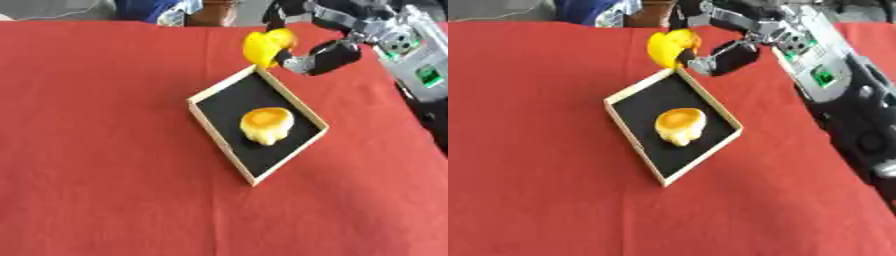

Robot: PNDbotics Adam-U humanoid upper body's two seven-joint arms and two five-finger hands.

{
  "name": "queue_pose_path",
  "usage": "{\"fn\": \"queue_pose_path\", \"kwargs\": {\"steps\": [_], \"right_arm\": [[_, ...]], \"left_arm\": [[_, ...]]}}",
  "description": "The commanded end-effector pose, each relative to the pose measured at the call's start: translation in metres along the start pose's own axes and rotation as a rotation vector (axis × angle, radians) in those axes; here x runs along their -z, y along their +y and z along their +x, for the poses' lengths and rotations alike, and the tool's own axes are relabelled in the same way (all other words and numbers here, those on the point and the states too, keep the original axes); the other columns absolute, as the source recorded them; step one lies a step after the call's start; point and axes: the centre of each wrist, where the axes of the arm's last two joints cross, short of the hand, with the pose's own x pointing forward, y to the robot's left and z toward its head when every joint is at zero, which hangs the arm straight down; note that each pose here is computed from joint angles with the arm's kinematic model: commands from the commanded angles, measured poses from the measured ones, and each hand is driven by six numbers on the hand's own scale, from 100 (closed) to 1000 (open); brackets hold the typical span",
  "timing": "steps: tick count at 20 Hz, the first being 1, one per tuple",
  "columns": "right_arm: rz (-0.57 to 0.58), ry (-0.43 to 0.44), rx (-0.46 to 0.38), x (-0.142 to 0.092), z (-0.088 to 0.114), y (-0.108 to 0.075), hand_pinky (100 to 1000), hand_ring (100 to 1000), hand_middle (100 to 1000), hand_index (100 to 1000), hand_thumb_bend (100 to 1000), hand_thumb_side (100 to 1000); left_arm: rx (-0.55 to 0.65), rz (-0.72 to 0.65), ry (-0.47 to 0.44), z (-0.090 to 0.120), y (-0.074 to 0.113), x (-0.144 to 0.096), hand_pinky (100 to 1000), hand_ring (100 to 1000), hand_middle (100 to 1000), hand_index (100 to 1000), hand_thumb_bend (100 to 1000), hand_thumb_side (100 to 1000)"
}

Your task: Pick up objects on the table and place them in the box.

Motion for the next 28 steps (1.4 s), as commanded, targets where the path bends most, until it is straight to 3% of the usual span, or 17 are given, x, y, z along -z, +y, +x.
{"fn": "queue_pose_path", "kwargs": {"steps": [1, 6, 14, 18, 22, 23, 25, 26, 27, 28], "right_arm": [[-0.005, 0.046, -0.037, -0.007, -0.005, 0.006, 778, 742, 423, 621, 100, 100], [0.005, 0.116, -0.044, -0.022, -0.012, 0.039, 777, 746, 426, 623, 100, 100], [0.067, 0.111, -0.061, -0.022, -0.012, 0.076, 780, 757, 464, 652, 100, 100], [0.113, 0.102, -0.071, -0.024, -0.012, 0.088, 800, 823, 639, 781, 100, 100], [0.149, 0.069, -0.106, -0.031, -0.013, 0.082, 860, 978, 830, 914, 113, 108], [0.144, 0.07, -0.122, -0.033, -0.013, 0.078, 872, 996, 867, 940, 142, 192], [0.116, 0.078, -0.142, -0.038, -0.014, 0.07, 885, 1000, 882, 952, 149, 283], [0.091, 0.087, -0.149, -0.041, -0.014, 0.065, 887, 1000, 884, 956, 100, 373], [0.061, 0.094, -0.156, -0.043, -0.014, 0.059, 888, 1000, 885, 959, 154, 314], [0.032, 0.099, -0.164, -0.045, -0.014, 0.053, 889, 1000, 886, 960, 154, 324]], "left_arm": [[-0.008, -0.01, -0.033, 0.006, 0.0, 0.006, 875, 841, 667, 788, 100, 673], [-0.017, -0.013, -0.03, 0.007, -0.001, 0.006, 876, 841, 666, 788, 100, 674], [-0.027, -0.02, -0.022, 0.006, -0.003, 0.005, 876, 841, 665, 787, 100, 676], [-0.031, -0.022, -0.021, 0.007, -0.004, 0.005, 876, 841, 665, 787, 100, 677], [-0.029, -0.019, -0.019, 0.006, -0.003, 0.005, 876, 841, 664, 787, 100, 677], [-0.029, -0.019, -0.019, 0.006, -0.003, 0.005, 876, 841, 664, 787, 100, 678], [-0.029, -0.017, -0.018, 0.006, -0.003, 0.005, 876, 841, 664, 787, 100, 678], [-0.028, -0.017, -0.017, 0.006, -0.003, 0.005, 876, 841, 664, 787, 100, 679], [-0.027, -0.016, -0.017, 0.006, -0.003, 0.005, 876, 841, 664, 787, 100, 678], [-0.026, -0.015, -0.016, 0.006, -0.002, 0.004, 876, 841, 664, 787, 100, 678]]}}
